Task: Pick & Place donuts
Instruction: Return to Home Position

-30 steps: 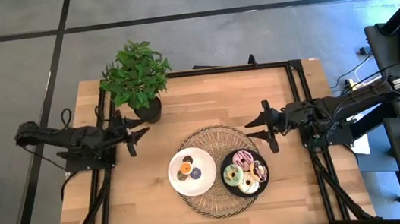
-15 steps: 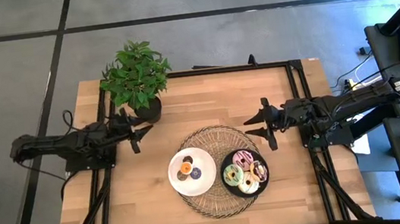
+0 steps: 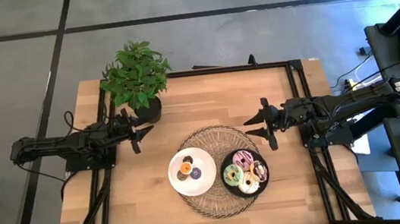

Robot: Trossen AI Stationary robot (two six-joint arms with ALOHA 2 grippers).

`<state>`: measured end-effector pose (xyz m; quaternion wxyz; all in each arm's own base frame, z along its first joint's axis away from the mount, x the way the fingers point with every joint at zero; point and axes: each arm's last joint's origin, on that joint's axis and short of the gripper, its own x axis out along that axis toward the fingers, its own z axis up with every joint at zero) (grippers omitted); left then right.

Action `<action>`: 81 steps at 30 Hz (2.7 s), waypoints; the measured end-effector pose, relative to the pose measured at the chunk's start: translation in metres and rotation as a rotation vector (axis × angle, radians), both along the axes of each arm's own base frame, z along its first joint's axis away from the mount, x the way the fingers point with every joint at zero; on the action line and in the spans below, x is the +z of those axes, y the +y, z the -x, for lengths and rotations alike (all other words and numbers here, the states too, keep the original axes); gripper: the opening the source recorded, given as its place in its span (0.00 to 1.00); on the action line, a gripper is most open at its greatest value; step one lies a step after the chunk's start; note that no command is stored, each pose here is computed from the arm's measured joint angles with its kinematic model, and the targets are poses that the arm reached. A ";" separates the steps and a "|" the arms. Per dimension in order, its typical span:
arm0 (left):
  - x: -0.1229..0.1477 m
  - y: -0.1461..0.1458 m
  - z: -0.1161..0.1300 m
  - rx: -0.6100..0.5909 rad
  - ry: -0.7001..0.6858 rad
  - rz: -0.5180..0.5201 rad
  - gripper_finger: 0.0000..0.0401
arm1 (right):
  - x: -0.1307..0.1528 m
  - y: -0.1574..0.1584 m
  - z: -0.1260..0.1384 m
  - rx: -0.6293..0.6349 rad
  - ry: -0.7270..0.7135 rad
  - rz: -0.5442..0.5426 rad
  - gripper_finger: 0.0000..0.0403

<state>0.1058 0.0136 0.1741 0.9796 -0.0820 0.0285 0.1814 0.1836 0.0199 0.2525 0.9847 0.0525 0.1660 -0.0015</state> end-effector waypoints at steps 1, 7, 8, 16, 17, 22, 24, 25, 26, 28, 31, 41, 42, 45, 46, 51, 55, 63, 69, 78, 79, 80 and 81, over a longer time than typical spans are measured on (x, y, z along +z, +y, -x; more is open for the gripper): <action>0.000 0.000 0.000 0.000 0.000 0.000 0.39 | 0.000 0.000 0.000 0.000 0.000 0.000 0.39; 0.000 0.000 0.000 0.000 0.001 -0.002 0.40 | 0.000 0.000 0.000 0.000 0.000 0.000 0.39; 0.000 0.000 0.000 0.000 0.000 -0.002 0.40 | 0.000 0.000 0.000 0.000 0.000 0.000 0.39; 0.003 0.000 0.000 0.000 -0.019 -0.018 0.40 | 0.000 0.000 0.000 0.000 0.000 0.000 0.39; 0.003 0.000 0.000 0.000 -0.020 -0.018 0.40 | 0.000 0.000 0.000 0.000 0.000 0.000 0.39; -0.007 0.000 -0.002 -0.001 -0.064 -0.048 0.40 | 0.000 0.000 0.000 0.000 0.001 0.000 0.39; -0.007 0.000 -0.002 0.000 -0.058 -0.055 0.40 | 0.000 0.000 0.000 -0.001 0.001 -0.006 0.39; -0.007 0.000 -0.002 0.004 -0.058 -0.061 0.40 | 0.000 0.000 0.000 0.005 0.001 -0.009 0.39; -0.006 0.000 -0.002 0.006 -0.059 -0.062 0.40 | 0.000 0.000 0.000 0.014 0.002 -0.012 0.39; -0.007 0.000 -0.001 0.009 -0.053 -0.062 0.39 | 0.000 0.001 0.000 0.018 0.001 -0.010 0.39; -0.008 0.000 -0.001 0.008 -0.040 -0.063 0.39 | -0.001 0.000 0.001 0.026 0.006 0.026 0.39; -0.005 0.001 0.001 0.021 -0.068 -0.087 0.39 | -0.021 -0.014 0.034 -0.015 -0.148 0.000 0.39; -0.005 0.001 0.001 0.018 -0.072 -0.082 0.39 | -0.028 -0.014 0.037 -0.016 -0.175 -0.001 0.39; -0.005 0.000 0.001 -0.001 -0.078 -0.069 0.39 | -0.042 -0.016 0.046 -0.020 -0.239 0.010 0.39; -0.005 0.000 0.001 -0.007 -0.080 -0.062 0.39 | -0.046 -0.016 0.049 -0.023 -0.244 0.013 0.39; -0.006 -0.001 0.000 -0.048 -0.087 -0.014 0.40 | -0.062 -0.020 0.059 -0.050 -0.265 0.017 0.39; -0.008 -0.002 0.000 -0.085 -0.075 0.019 0.40 | -0.066 -0.023 0.066 -0.050 -0.306 0.041 0.39; -0.009 -0.003 0.000 -0.102 -0.058 0.021 0.39 | -0.065 -0.028 0.077 -0.052 -0.321 0.043 0.39; -0.009 -0.003 0.000 -0.100 -0.058 0.021 0.40 | -0.062 -0.028 0.081 -0.057 -0.354 0.058 0.39; -0.009 -0.003 0.000 -0.098 -0.058 0.021 0.40 | -0.062 -0.028 0.081 -0.056 -0.356 0.072 0.39; -0.009 -0.003 0.000 -0.098 -0.058 0.021 0.40 | -0.062 -0.028 0.081 -0.056 -0.356 0.071 0.39; -0.009 -0.003 0.000 -0.098 -0.058 0.021 0.40 | -0.062 -0.028 0.081 -0.056 -0.356 0.070 0.39; -0.009 -0.003 0.000 -0.098 -0.058 0.021 0.40 | -0.062 -0.028 0.081 -0.056 -0.356 0.070 0.39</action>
